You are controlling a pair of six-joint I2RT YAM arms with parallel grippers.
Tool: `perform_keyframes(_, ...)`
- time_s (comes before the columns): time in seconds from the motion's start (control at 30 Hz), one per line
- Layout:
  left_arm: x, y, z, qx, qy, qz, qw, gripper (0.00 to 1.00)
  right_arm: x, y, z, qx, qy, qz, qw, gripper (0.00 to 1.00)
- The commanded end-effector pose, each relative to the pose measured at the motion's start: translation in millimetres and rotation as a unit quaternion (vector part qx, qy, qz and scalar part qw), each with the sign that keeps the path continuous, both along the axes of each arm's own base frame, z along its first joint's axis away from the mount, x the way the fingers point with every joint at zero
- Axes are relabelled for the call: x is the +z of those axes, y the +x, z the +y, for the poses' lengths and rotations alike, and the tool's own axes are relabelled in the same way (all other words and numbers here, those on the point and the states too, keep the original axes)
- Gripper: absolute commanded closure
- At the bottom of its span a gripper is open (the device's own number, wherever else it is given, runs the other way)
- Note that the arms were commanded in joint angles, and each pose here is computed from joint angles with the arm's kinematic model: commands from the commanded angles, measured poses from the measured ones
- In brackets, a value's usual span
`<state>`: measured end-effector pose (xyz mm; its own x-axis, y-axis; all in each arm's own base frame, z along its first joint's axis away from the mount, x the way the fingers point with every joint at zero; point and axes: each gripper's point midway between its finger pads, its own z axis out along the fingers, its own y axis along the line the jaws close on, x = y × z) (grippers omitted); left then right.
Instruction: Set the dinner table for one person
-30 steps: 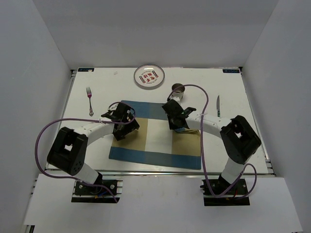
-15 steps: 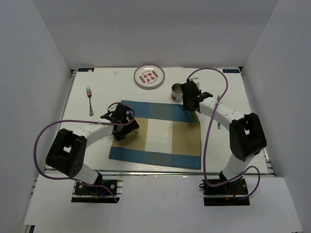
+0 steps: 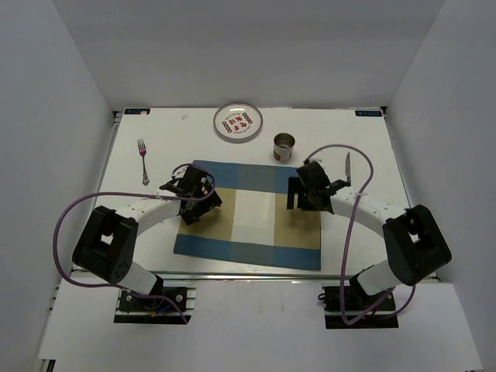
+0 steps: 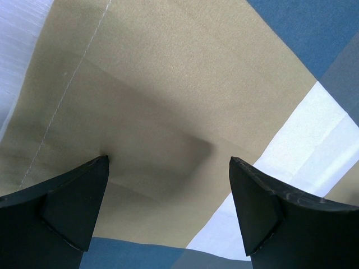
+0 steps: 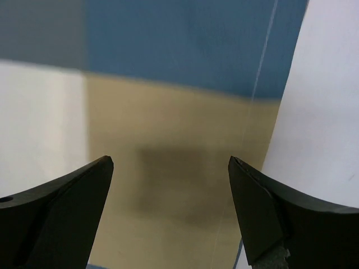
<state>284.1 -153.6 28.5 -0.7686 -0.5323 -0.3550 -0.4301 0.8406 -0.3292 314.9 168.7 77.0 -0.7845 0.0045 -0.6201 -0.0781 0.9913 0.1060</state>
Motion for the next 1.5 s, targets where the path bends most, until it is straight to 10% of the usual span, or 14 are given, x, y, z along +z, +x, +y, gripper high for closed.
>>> perform_keyframes(0.0,-11,-14,0,-0.012,0.004,0.036,0.999,0.02,-20,-34,9,-0.04,0.075,0.043,0.995,0.11)
perform_keyframes(0.73,-21,51,-38,-0.036,0.009,0.062,0.997,0.02,-58,18,-47,-0.113,-0.049,0.103,0.987,0.11)
perform_keyframes(1.47,-31,-13,-31,-0.031,-0.022,0.068,0.997,0.02,-88,-2,-27,-0.014,-0.009,0.154,0.988,0.11)
